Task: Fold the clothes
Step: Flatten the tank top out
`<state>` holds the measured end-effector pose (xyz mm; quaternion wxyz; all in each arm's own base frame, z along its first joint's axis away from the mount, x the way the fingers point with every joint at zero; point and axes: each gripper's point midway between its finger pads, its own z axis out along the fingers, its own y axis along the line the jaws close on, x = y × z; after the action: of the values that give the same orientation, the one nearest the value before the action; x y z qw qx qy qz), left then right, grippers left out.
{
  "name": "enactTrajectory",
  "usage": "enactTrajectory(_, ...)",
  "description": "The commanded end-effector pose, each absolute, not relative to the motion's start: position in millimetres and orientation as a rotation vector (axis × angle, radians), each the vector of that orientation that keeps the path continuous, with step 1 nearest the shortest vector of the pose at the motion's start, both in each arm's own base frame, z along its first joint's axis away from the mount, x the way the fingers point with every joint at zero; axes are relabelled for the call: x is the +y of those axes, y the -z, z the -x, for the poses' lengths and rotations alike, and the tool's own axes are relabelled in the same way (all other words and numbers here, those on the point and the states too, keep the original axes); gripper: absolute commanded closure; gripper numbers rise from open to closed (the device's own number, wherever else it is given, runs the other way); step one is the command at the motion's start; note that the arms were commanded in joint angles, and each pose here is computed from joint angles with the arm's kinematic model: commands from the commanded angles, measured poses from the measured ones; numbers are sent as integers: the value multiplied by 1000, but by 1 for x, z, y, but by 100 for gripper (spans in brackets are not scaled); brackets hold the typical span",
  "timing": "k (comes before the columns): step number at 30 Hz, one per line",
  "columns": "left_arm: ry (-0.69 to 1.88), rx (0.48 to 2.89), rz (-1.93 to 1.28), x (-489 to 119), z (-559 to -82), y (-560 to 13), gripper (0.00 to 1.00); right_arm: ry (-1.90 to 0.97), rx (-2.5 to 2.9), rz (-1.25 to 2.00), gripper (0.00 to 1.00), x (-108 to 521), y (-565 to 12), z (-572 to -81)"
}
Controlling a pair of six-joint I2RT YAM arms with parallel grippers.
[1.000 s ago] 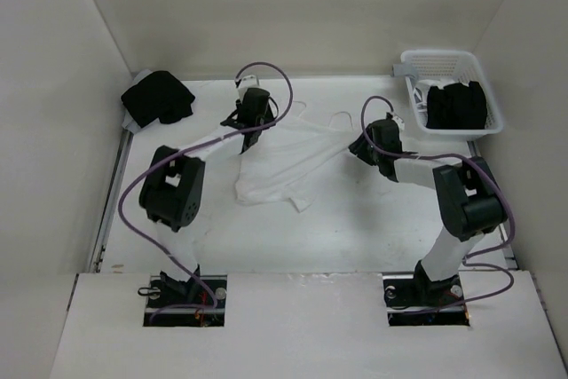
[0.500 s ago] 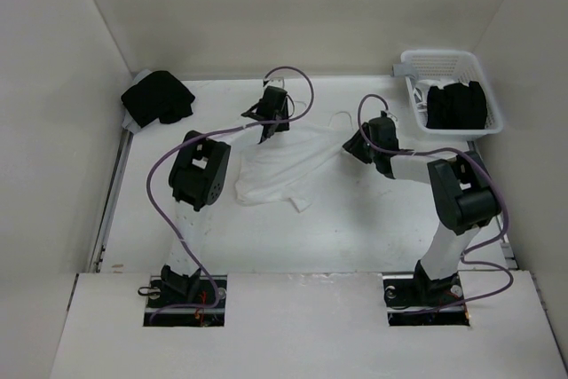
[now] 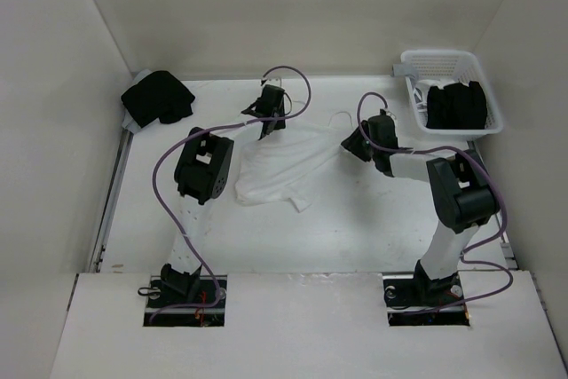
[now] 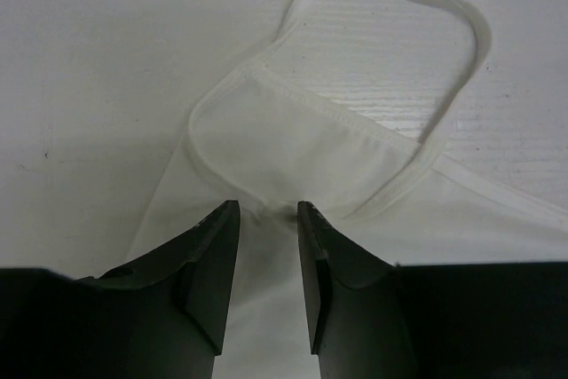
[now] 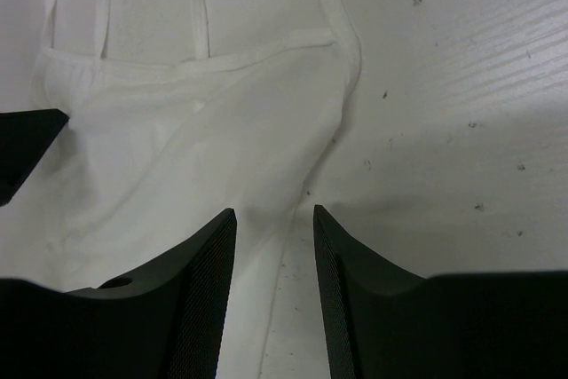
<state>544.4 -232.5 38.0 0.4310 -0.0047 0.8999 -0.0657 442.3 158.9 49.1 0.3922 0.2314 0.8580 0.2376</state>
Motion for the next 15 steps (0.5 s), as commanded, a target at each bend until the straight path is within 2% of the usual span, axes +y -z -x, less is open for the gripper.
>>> enactTrajectory(1, 196, 2184, -12, -243, -558, -64, 71, -651, 2100, -573, 55, 164, -70, -463)
enactTrajectory(7, 179, 2180, 16, -236, -560, -66, 89, -642, 2108, -589, 54, 163, -64, -466)
enactTrajectory(15, 223, 2084, 109, -227, -553, -117, 94, -613, 2110, -630, 52, 157, -62, -475)
